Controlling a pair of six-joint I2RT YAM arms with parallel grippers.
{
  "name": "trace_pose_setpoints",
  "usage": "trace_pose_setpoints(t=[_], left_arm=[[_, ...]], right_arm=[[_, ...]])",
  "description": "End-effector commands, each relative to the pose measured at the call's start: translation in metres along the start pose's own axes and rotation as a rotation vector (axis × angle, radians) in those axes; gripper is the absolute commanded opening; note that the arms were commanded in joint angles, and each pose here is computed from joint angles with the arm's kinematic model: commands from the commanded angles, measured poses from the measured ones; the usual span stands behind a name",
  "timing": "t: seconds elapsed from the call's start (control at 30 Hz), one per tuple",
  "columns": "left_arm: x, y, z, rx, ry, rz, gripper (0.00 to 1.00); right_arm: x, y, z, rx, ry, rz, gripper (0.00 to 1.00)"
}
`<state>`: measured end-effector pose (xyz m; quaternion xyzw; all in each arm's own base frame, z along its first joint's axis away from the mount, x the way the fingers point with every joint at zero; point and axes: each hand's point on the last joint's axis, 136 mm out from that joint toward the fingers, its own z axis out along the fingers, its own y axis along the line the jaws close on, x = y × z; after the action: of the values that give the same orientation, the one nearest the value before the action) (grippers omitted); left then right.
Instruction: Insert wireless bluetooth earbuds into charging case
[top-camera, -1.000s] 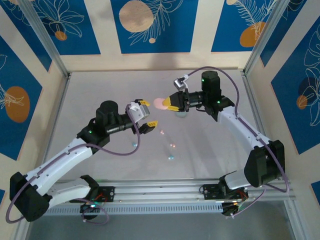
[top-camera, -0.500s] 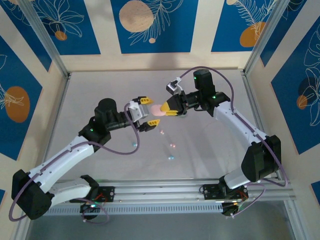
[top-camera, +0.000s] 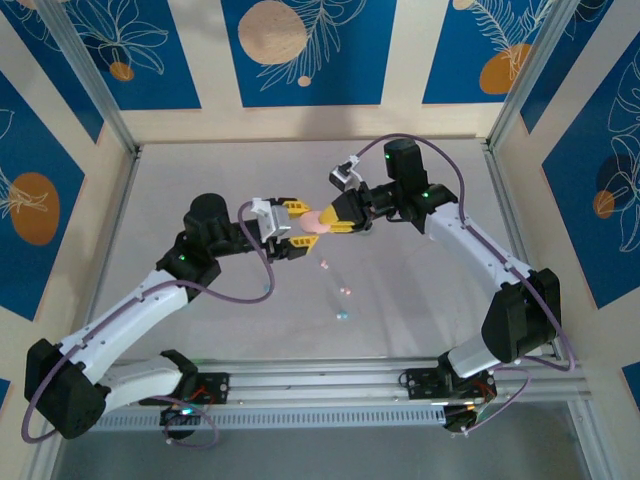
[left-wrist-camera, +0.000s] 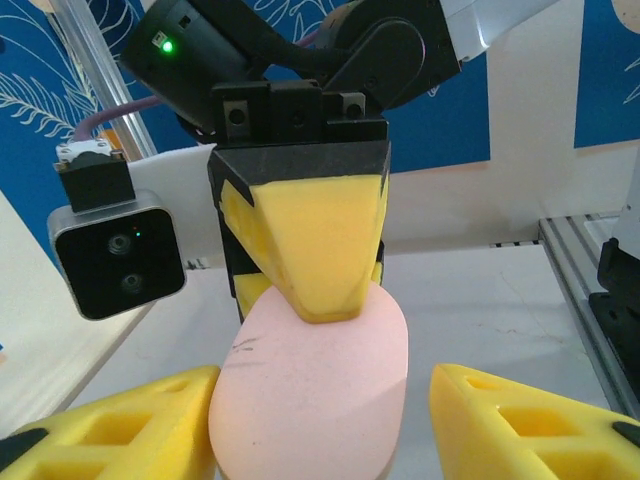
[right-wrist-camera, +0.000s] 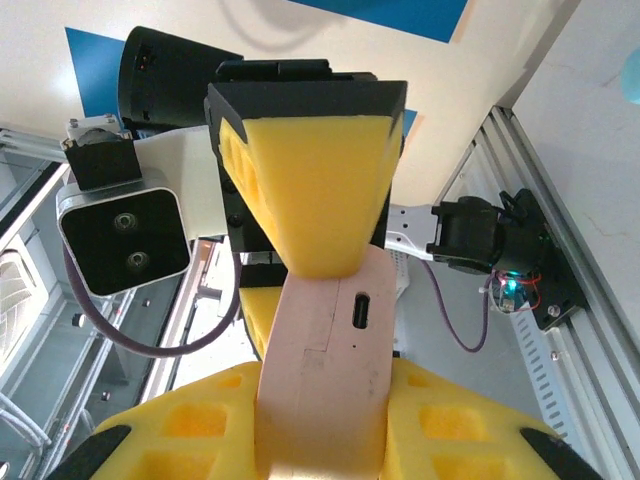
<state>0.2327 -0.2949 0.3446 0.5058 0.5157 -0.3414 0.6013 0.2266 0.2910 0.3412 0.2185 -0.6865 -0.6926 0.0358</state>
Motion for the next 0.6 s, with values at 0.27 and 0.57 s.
trace_pose_setpoints(t=[0.27,0.57], left_arm=[[-0.015,0.007,-0.009,-0.056,-0.042,0.035,0.29],[-0.002,0.002,-0.013,-0.027,0.107,-0.089,0.23]], right_arm=[[-0.004,0.000,0.004,0.019,-0.014,0.019,0.30],[-0.010,-0.021,-0.011,0.340,-0.233,0.037,0.52]])
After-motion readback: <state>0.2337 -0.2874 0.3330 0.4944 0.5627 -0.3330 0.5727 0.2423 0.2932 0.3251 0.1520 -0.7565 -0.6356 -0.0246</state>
